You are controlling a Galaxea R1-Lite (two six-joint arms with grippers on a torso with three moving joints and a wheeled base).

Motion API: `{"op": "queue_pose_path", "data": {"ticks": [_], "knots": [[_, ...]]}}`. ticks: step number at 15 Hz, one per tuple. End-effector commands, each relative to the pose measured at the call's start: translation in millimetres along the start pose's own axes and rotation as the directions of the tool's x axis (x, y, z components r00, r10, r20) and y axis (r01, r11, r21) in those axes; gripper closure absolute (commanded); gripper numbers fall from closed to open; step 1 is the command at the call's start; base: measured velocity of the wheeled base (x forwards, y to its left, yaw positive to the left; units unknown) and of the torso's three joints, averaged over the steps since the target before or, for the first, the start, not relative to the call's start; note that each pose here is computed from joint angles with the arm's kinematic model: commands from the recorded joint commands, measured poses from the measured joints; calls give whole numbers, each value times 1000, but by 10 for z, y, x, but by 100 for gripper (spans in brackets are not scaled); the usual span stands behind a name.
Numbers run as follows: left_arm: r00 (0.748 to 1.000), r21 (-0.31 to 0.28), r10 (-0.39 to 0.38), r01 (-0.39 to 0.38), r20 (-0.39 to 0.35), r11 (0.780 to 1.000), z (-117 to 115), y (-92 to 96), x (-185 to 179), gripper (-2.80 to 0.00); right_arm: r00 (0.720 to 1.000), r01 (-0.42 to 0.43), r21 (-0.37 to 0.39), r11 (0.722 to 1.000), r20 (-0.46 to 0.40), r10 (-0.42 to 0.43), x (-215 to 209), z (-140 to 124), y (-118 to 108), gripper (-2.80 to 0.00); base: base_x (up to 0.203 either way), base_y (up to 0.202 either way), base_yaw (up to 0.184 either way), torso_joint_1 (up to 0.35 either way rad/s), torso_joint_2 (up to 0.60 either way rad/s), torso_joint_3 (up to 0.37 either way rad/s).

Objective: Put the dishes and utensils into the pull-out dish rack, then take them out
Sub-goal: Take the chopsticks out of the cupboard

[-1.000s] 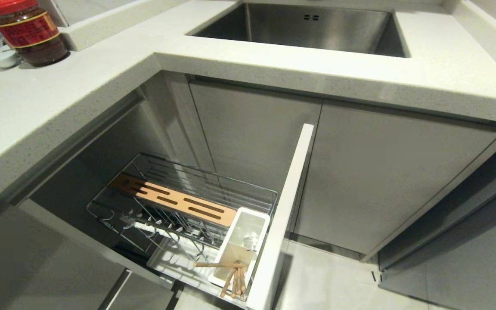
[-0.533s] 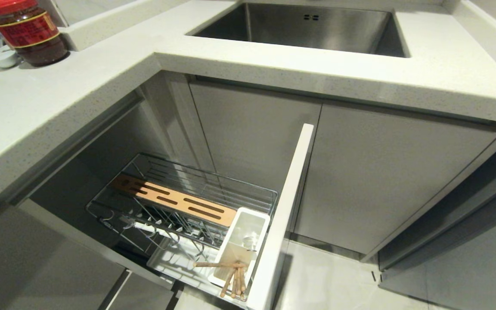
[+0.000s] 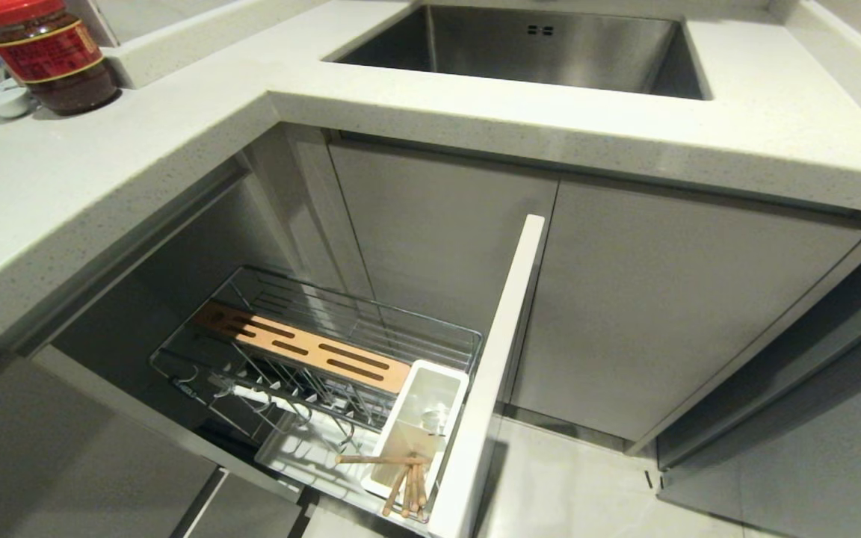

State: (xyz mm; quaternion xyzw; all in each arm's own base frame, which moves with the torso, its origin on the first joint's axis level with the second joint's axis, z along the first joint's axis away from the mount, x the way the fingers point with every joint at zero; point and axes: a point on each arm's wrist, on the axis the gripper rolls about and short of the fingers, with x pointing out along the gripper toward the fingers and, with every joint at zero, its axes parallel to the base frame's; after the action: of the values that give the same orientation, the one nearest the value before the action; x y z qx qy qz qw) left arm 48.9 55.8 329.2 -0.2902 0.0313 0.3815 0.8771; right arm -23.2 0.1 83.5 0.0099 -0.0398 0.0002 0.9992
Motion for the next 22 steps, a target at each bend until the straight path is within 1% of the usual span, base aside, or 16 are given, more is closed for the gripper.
{"op": "queue_pose_path", "data": {"ticks": [1, 2, 3, 5, 6, 8, 9, 10, 12, 13, 15, 16, 18, 19, 20, 22], "knots": [[997, 8, -29, 28, 67, 1000, 39, -46, -165, -280, 1000, 0, 0, 1000, -25, 0, 15, -74, -1, 0, 0, 0, 0, 0, 0, 0], [992, 18, -52, 50, 117, 999, 58, -69, -252, -280, 1000, 0, 0, 1000, -25, 0, 15, -73, -1, 0, 0, 0, 0, 0, 0, 0], [979, 34, -82, 77, 184, 996, 85, -98, -345, 0, 1000, 0, 0, 1000, -24, 0, 15, -73, -1, 0, 0, 0, 0, 0, 0, 0], [932, 84, -183, 165, 314, 983, 162, -178, -538, 0, 1000, 0, 0, 1000, -24, 0, 15, -73, -1, 0, 0, 0, 0, 0, 0, 0], [899, 108, -244, 219, 365, 970, 200, -218, -649, 0, 1000, 0, 0, 1000, -24, 0, 15, -73, -1, 0, 0, 0, 0, 0, 0, 0], [828, 156, -365, 330, 426, 931, 311, -288, -869, 0, 1000, 0, 0, 1000, -25, 0, 15, -73, -1, 0, 0, 0, 0, 0, 0, 0], [785, 179, -441, 405, 436, 897, 385, -316, -994, 0, 1000, 0, 0, 1000, -24, 0, 15, -73, -1, 0, 0, 0, 0, 0, 0, 0], [736, 195, -520, 487, 433, 851, 465, -330, -1111, 0, 1000, 0, 0, 1000, -24, 0, 15, -73, -1, 0, 0, 0, 0, 0, 0, 0], [617, 217, -651, 630, 442, 745, 697, -357, -1349, 0, 1000, 0, 1, 1000, -25, 0, 15, -73, -1, 0, 0, 0, 0, 0, 0, 0], [586, 218, -684, 668, 435, 712, 804, -418, -1341, 0, 1000, 0, 0, 1000, -24, 0, 15, -73, -1, 0, 0, 0, 0, 0, 0, 0], [597, 188, -709, 700, 375, 689, 864, -565, -1136, 0, 1000, 0, 0, 1000, -24, 0, 15, -73, -1, 0, 0, 0, 0, 0, 0, 0], [610, 146, -727, 726, 315, 672, 841, -607, -1041, 0, 1000, 0, 0, 1000, -26, 0, 15, -74, -1, 0, 0, 0, 0, 0, 0, 0], [642, 81, -755, 752, 135, 654, 759, -767, -792, 0, 1000, 0, 0, 1000, -24, 0, 15, -73, -1, 0, 0, 0, 0, 0, 0, 0], [638, 62, -768, 765, 53, 641, 706, -845, -699, 0, 1000, 0, 0, 1000, -25, 0, 15, -74, -1, 0, 0, 0, 0, 0, 0, 0], [623, 48, -782, 782, -19, 622, 646, -935, -614, 0, 1000, 0, 0, 1000, -24, 0, 15, -73, -1, 0, 0, 0, 0, 0, 0, 0], [578, 32, -800, 814, -161, 581, 491, -1109, -493, 0, 1000, 0, 0, 1000, -24, 0, 15, -73, -1, 0, 0, 0, 0, 0, 0, 0]]}}
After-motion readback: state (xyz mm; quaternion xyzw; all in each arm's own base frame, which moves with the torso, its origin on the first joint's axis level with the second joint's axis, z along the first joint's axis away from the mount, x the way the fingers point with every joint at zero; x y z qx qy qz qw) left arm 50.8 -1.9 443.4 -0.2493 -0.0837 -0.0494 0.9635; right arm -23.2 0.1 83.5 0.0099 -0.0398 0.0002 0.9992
